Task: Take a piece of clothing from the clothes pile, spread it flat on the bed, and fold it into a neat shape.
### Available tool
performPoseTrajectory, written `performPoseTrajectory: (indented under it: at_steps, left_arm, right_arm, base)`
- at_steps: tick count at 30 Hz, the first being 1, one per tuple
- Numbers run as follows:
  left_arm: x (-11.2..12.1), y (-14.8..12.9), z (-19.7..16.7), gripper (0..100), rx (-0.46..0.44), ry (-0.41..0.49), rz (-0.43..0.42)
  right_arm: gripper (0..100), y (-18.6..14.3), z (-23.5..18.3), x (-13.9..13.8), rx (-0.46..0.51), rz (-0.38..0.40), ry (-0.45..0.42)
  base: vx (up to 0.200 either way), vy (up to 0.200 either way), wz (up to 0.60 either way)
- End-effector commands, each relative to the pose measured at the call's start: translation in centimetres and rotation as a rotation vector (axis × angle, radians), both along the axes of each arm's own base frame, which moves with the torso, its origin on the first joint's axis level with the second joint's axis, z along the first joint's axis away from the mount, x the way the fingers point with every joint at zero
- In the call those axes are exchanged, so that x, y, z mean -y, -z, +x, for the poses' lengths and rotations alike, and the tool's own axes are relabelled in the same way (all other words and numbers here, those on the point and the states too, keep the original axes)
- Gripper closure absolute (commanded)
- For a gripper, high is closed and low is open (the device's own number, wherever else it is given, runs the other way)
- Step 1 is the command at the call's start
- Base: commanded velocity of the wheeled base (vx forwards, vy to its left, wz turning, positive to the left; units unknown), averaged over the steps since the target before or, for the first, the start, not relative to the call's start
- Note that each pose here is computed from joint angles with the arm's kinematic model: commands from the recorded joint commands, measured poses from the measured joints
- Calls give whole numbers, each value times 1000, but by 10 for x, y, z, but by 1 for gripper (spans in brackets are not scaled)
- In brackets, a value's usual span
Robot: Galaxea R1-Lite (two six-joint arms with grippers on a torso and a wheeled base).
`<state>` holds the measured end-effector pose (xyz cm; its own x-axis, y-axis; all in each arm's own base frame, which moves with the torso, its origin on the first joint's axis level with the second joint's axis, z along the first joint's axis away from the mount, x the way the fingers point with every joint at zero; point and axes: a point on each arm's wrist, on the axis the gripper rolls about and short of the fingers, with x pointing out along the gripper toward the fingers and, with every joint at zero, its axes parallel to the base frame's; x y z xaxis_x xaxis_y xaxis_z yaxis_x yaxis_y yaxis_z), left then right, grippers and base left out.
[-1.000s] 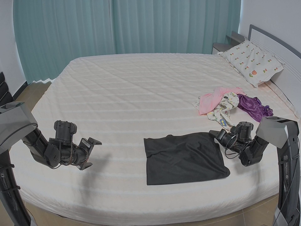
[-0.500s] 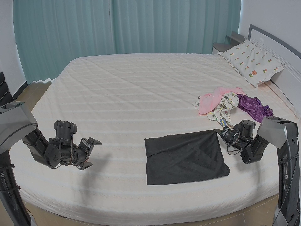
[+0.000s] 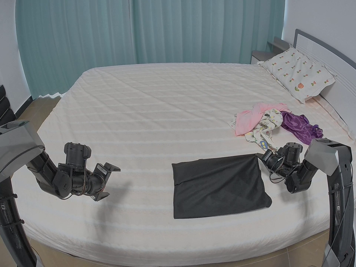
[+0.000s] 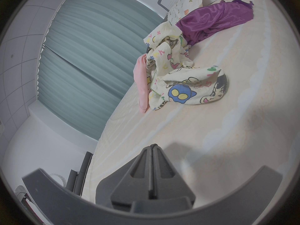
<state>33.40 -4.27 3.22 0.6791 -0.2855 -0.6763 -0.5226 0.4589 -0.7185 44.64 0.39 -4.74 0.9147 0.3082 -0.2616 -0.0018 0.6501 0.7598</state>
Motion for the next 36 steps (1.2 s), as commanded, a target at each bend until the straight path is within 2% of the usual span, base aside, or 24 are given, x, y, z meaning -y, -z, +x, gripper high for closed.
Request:
performPoseTrajectory:
  at_steps: [1,10,15,19,22,25,30,36]
  left_arm:
    - [0,0,0,0,1,0,-1]
    - [0,0,0,0,1,0,-1]
    - [0,0,0,0,1,1,-2]
    - [0,0,0,0,2,3,-4]
    - [0,0,0,0,0,7,-7]
    - [0,-1,1,0,1,7,-9]
    - [0,-1,1,0,1,7,-7]
    - [0,-1,1,0,2,9,-5]
  right_arm:
    - [0,1,0,2,-3,0,5]
    - [0,-1,-3,4,-9,2,11]
    - [0,-29,-13,14,10,-5,79]
    - [0,-49,-35,13,-6,-10,98]
    - [0,-53,-48,7,-35,-13,83]
    - [0,-49,-65,-2,-83,-29,38]
    - [0,-23,-78,-6,-159,-51,-96]
    - [0,-3,-79,-7,-201,-168,-154]
  base:
    - [0,0,0]
    - [0,0,0]
    - [0,0,0]
    - [0,0,0]
    - [0,0,0]
    - [0,-200,0]
    - [0,-200,0]
    - [0,-33,0]
